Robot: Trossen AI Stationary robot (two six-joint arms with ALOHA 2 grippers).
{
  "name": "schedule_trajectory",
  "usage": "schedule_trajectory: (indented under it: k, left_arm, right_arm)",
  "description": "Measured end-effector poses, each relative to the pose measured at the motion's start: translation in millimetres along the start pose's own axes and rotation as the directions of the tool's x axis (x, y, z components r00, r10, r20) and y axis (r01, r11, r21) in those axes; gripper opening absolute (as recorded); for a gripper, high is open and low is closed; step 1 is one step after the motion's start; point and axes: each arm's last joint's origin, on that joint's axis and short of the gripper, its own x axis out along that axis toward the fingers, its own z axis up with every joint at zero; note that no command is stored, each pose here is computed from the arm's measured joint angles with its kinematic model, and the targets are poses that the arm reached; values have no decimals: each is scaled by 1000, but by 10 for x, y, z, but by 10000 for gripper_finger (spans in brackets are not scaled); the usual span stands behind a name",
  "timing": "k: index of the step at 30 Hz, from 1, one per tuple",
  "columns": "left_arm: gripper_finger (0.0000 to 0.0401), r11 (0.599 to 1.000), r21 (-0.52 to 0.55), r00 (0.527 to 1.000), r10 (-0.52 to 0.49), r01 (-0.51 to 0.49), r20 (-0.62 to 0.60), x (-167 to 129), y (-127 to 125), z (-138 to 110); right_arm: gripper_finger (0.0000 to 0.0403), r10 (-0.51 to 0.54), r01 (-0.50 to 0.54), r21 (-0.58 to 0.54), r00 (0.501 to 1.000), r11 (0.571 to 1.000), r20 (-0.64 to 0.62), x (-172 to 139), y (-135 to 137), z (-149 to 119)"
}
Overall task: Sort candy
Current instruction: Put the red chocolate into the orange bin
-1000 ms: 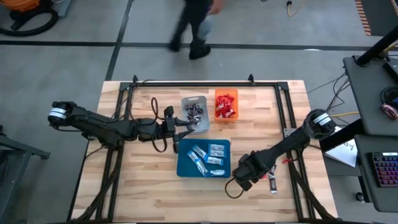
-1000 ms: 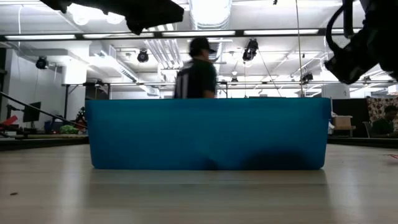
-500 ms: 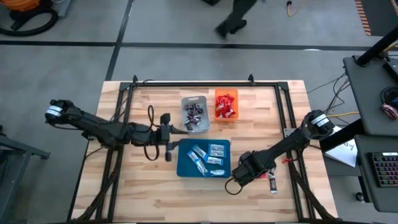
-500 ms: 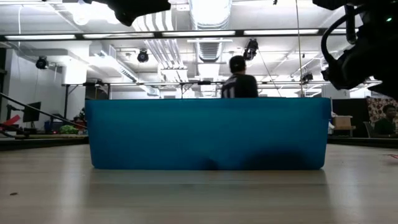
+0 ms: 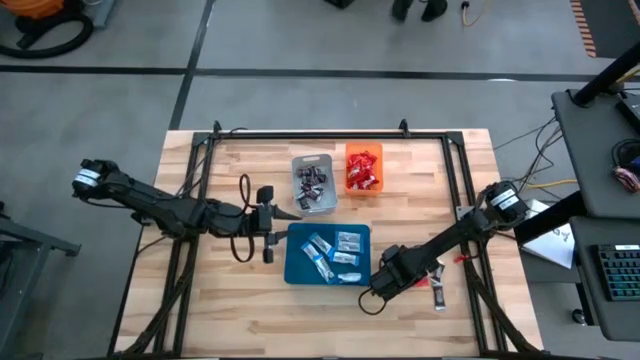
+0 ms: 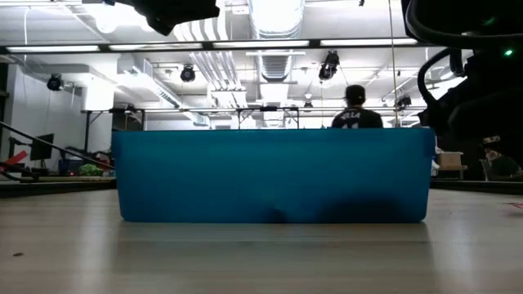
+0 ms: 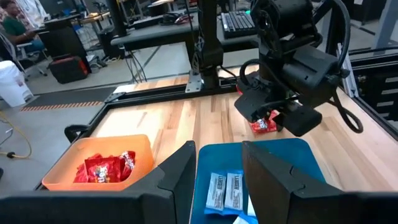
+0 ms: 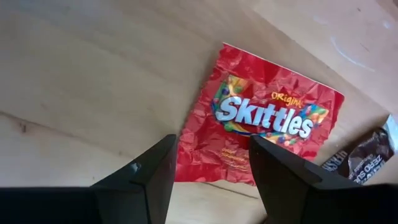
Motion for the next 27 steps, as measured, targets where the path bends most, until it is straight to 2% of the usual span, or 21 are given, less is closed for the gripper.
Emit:
schedule_trajectory:
  k: [4, 7, 10, 14, 15, 19, 22, 27]
  left_arm:
    - [114, 1000, -3, 1000, -1, 1, -12, 18, -9, -19]
    - [114, 1000, -2, 1000, -1, 1, -16, 27, -13, -28]
    - [114, 1000, -3, 1000, -1, 1, -19, 28, -14, -31]
    - [114, 1000, -18, 999, -4, 3, -48, 27, -17, -61]
    - [114, 1000, -25, 998, -6, 4, -57, 24, -21, -70]
    - [114, 999, -42, 996, -25, 22, -91, 5, -66, -104]
    - [114, 998, -42, 995, -46, 42, -87, -14, -115, -99]
    - [114, 997, -24, 995, -68, 67, -78, -36, -169, -90]
  right_arm:
    - [188, -3, 3, -42, 1000, 999, 0, 49, 26, 10]
    - [164, 12, -11, -76, 1000, 997, 10, 64, 47, 18]
    - [117, 20, -17, -93, 999, 996, 32, 70, 59, 29]
    - [31, 24, -17, -127, 998, 992, 54, 71, 64, 31]
    - [21, 21, -13, -144, 998, 989, 56, 65, 59, 30]
    - [10, 39, -22, -181, 995, 983, 90, -29, 23, -19]
    - [9, 60, -25, -190, 982, 981, 182, -155, -43, -71]
    - [8, 182, -110, -211, 913, 971, 365, -483, -186, -133]
